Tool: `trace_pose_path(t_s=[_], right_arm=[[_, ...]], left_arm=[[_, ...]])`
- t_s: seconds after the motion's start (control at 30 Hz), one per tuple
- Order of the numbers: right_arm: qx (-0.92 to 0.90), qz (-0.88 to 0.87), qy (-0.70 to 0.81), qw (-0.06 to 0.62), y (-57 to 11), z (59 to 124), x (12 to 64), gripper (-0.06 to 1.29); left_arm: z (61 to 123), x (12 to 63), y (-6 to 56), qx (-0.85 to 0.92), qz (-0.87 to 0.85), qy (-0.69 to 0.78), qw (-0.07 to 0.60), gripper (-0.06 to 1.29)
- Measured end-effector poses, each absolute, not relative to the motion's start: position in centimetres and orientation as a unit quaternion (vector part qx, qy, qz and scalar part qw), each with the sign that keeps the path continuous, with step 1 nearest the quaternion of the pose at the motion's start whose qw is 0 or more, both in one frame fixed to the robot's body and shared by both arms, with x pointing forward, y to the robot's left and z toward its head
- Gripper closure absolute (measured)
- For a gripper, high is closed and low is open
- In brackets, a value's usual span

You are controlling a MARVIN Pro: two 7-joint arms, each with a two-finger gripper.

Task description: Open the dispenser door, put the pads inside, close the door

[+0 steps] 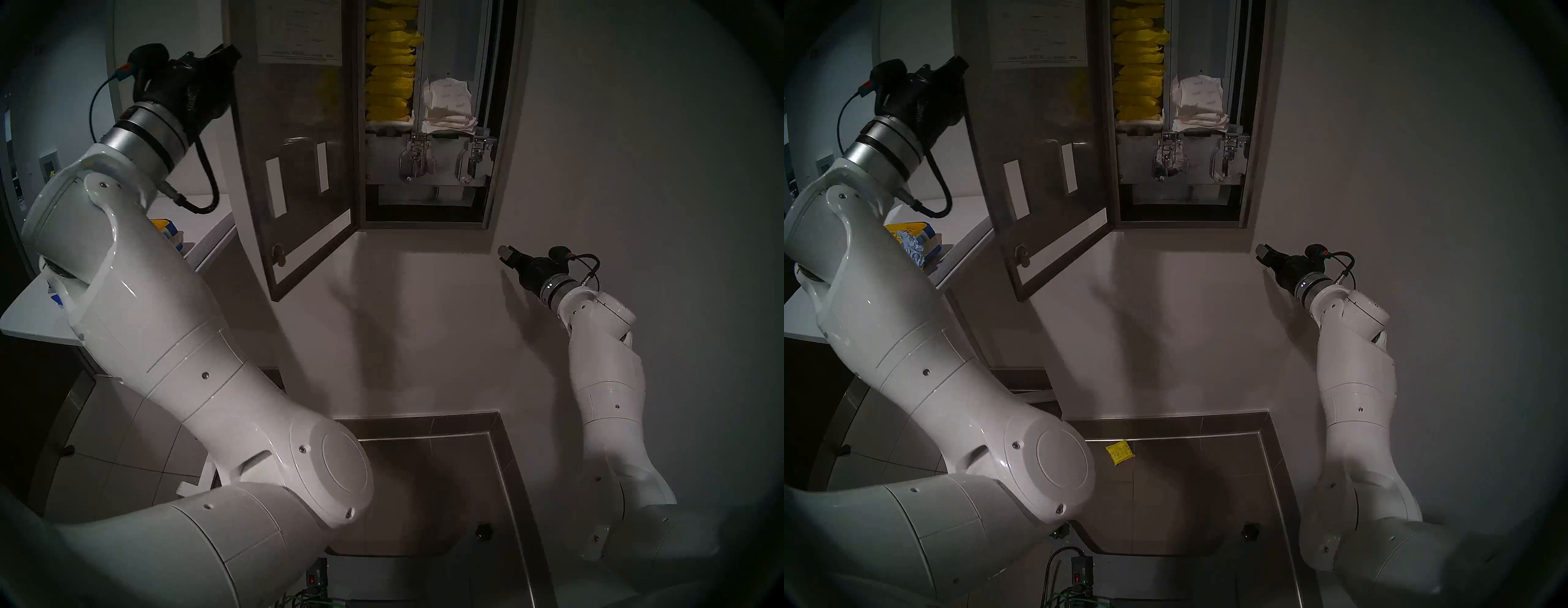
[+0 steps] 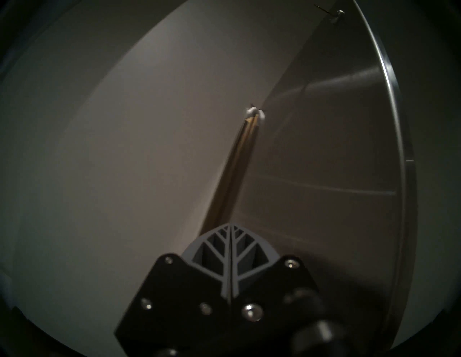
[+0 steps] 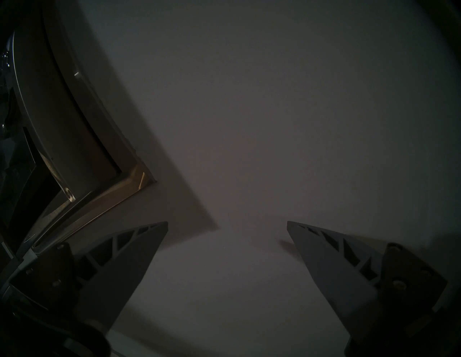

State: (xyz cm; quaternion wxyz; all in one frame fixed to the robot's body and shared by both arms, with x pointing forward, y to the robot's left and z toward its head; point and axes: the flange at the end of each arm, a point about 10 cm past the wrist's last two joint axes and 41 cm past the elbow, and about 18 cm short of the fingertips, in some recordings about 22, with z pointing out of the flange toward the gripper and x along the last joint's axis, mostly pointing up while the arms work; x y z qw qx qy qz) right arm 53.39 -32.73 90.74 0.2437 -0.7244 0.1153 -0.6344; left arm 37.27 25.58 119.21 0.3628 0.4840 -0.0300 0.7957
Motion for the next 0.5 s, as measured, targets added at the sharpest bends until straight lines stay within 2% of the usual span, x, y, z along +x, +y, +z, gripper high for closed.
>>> trace_pose_path(t_s=[0.2,0.5], right_arm=[[-0.723,-0.636,0.114,0.243,-32.8,91.0,53.4,-0.01],[-0.72,-0.64,0.111,0.243,-32.7,91.4,53.4,-0.01]], left_arm=[[117.6,39.8,21.5,0.486,0.748,-0.063,0.448,1.25],[114.9,41.2,19.7,0.482,0.705,-0.069,0.515,1.25]])
